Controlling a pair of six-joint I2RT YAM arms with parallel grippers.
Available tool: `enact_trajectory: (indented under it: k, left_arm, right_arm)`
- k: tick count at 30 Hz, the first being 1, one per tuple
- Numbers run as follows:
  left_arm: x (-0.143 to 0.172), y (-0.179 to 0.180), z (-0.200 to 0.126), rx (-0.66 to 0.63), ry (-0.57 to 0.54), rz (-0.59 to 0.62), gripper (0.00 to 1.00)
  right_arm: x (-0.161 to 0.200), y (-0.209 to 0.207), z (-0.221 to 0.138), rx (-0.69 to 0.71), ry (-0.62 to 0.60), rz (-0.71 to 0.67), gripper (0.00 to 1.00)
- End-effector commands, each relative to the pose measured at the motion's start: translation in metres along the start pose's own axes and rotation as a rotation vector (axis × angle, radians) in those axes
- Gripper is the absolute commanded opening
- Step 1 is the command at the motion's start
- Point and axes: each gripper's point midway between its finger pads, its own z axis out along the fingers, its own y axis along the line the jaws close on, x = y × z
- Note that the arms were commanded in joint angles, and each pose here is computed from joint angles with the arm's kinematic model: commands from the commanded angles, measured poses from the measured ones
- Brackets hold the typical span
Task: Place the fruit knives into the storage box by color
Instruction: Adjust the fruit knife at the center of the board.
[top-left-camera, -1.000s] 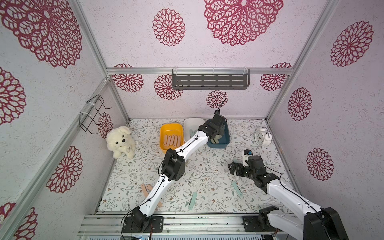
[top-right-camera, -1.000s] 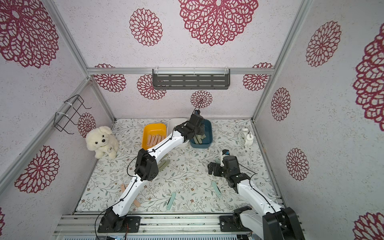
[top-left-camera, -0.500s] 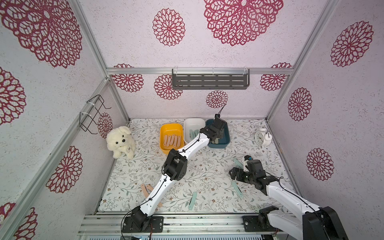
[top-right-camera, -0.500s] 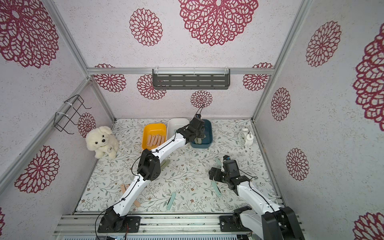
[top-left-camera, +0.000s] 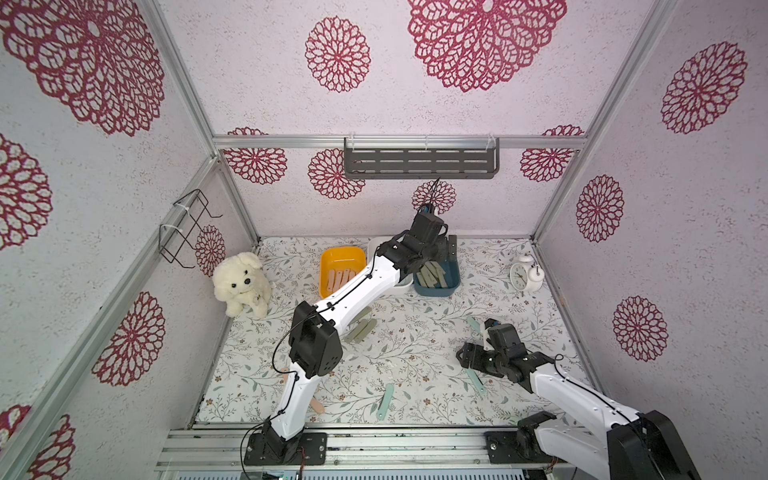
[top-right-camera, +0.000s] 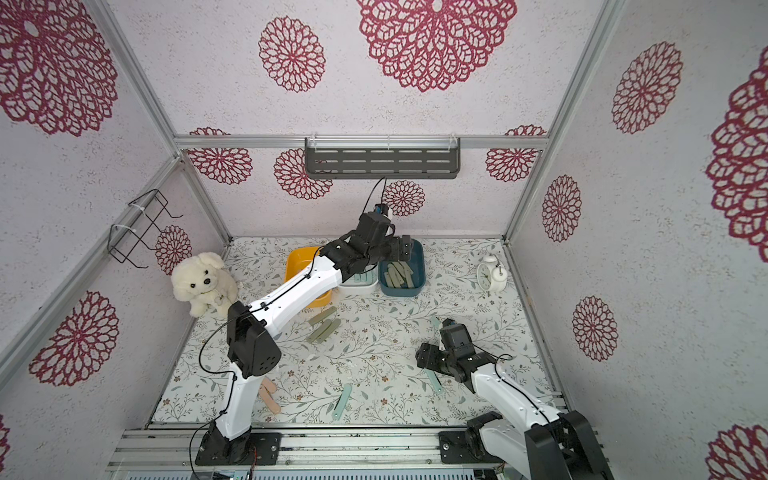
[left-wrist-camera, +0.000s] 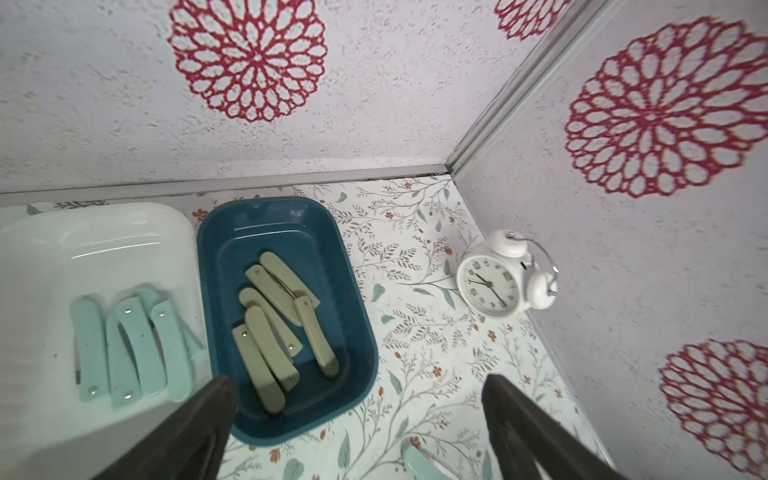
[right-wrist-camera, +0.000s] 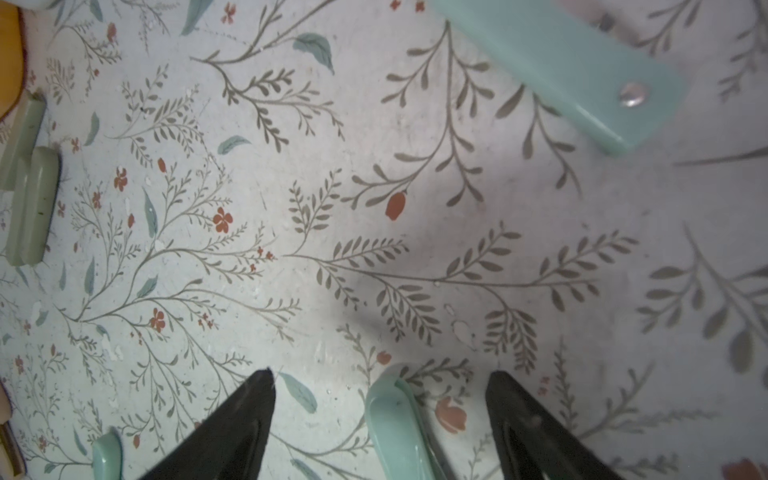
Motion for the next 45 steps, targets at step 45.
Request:
enact_trajectory:
  k: [45]
  left_arm:
    - [0.138,0.066,-0.083,-0.038,0.221,-0.144,0.97]
  right_arm:
    - [0.106,0.008,-0.019,0.088,0.222,0.098,0.66]
